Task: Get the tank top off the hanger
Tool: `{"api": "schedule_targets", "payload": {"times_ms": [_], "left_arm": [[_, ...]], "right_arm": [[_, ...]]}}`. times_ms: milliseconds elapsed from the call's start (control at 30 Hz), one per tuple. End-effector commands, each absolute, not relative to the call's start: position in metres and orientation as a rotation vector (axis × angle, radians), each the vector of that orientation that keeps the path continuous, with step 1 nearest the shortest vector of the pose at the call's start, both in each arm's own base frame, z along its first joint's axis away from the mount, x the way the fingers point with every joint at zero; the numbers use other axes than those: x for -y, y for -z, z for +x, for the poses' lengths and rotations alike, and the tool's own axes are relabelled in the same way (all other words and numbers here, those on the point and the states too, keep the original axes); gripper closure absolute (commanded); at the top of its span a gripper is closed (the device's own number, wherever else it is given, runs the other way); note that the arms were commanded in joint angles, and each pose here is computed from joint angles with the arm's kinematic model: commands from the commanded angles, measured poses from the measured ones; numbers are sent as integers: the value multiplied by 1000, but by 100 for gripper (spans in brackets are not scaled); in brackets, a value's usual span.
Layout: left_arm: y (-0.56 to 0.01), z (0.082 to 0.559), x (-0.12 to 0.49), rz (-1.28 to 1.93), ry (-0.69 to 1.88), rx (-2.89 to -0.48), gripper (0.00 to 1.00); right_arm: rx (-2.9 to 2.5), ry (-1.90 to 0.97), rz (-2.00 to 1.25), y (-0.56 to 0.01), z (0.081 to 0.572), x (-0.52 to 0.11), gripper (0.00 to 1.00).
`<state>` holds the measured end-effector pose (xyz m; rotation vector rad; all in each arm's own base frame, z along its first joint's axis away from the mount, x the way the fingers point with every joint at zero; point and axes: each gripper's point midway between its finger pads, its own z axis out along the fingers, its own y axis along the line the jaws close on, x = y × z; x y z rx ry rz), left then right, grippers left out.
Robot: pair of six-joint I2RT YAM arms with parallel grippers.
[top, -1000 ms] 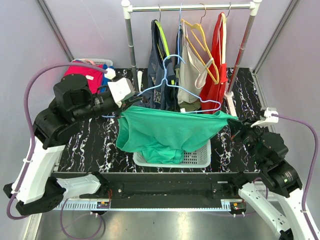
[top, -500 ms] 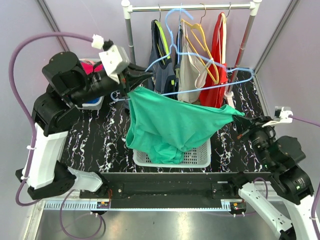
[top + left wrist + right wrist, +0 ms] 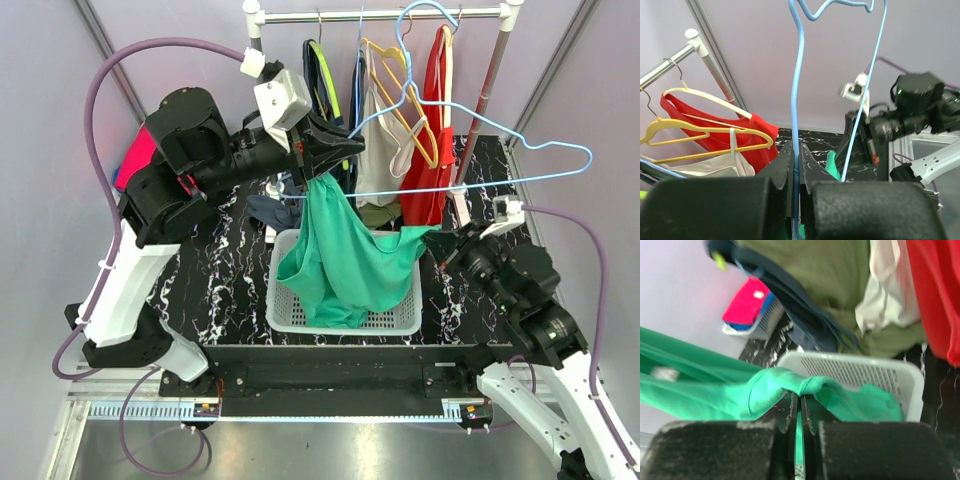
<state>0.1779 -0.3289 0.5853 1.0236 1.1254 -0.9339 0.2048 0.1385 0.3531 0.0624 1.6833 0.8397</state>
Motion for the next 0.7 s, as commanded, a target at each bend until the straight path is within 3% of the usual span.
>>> {"api": "schedule_targets", "payload": {"times_ms": [0, 100, 133, 167, 233, 333, 367, 467, 667], "left_arm": [[-643, 159, 310, 929, 965, -950, 100], [-637, 170, 310, 907, 926, -982, 100], [-634, 173, 311, 902, 914, -994, 100], [-631, 177, 312, 898, 897, -1003, 100], [-622, 186, 317, 893, 885, -1035, 100], [-611, 190, 324, 914, 885, -1057, 100], [-609, 191, 325, 919, 880, -1060, 100], [-605, 197, 324, 908, 847, -1077, 100], [-584, 222, 314, 884, 781, -1155, 100]], "right_arm": [[-1661, -897, 76, -339, 205, -145, 94], [-1701, -961, 57, -321, 209, -160, 90], [-1722, -981, 46, -314, 212, -167, 83], [-1705, -1022, 14, -317, 212, -174, 76], [-1745, -1025, 17, -306, 222, -181, 45], [-1742, -987, -10, -319, 229, -182, 31], [-1734, -952, -25, -322, 230, -178, 20], [-1641, -888, -80, -353, 221, -165, 12], [-1474, -811, -212, -394, 194, -149, 11]]}}
